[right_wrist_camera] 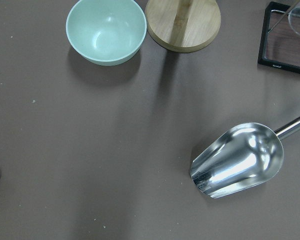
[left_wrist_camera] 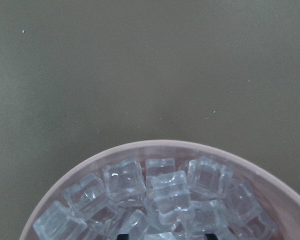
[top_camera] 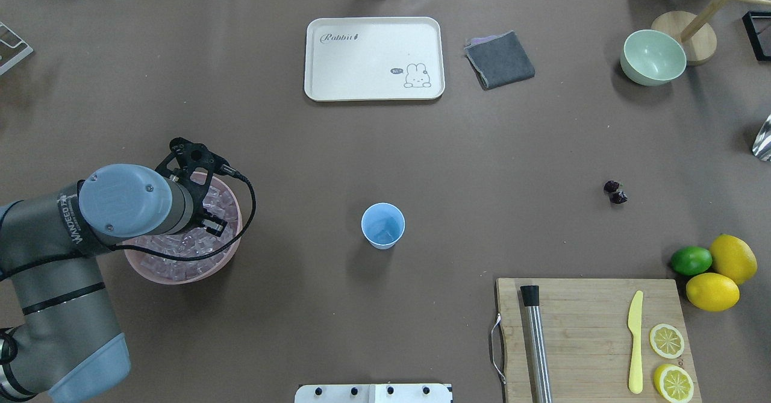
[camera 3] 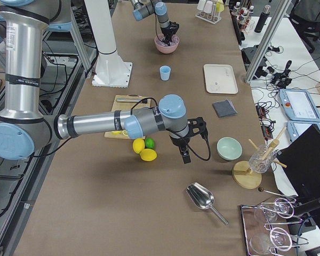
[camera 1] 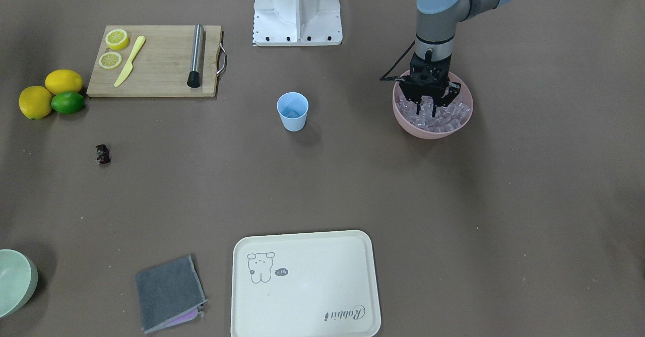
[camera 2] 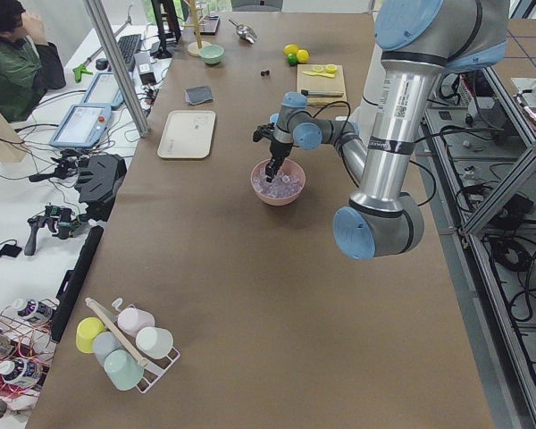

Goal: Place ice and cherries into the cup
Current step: 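Lower the left gripper into the ice and grasp another cube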

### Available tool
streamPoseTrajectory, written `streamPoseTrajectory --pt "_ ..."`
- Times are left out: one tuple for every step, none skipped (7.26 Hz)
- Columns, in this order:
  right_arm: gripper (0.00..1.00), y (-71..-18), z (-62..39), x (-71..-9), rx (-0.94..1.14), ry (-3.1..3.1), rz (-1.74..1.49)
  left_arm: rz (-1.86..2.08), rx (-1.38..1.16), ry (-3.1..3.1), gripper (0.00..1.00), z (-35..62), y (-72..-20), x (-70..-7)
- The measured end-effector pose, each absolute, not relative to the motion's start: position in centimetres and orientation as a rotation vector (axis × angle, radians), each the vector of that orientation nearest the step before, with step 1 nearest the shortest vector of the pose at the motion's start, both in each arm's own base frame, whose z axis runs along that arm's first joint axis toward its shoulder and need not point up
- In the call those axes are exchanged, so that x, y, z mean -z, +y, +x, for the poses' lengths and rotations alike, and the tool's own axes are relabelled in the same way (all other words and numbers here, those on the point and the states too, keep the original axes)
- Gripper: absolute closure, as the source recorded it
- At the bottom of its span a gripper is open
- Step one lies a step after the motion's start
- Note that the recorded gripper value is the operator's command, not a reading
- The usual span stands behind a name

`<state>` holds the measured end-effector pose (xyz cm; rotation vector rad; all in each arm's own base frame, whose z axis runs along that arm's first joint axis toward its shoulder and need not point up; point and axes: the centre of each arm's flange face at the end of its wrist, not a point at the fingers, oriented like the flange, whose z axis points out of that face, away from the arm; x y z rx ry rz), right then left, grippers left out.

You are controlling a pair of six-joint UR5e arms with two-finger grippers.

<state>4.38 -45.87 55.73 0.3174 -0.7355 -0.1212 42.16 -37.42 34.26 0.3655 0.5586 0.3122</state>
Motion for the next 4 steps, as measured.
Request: streamPoseTrajectory --pt "0.00 -45.9 4.4 -55.7 0.121 -0.735 0.317 0.366 -0.313 0.562 1.00 42.1 -37.4 -34.1" --pt "0.00 -45.9 4.4 -55.7 0.121 -0.736 0.317 0.368 -0.312 0.566 1.00 42.0 -37.4 -33.9" --pt "0.00 -45.9 4.4 -55.7 0.121 -0.735 0.317 0.375 -0.311 0.576 1.00 41.6 -37.3 -33.4" --pt "0.00 -45.9 4.4 -55.7 0.122 -0.735 0.318 0.383 -0.310 0.590 1.00 41.2 -37.1 -32.6"
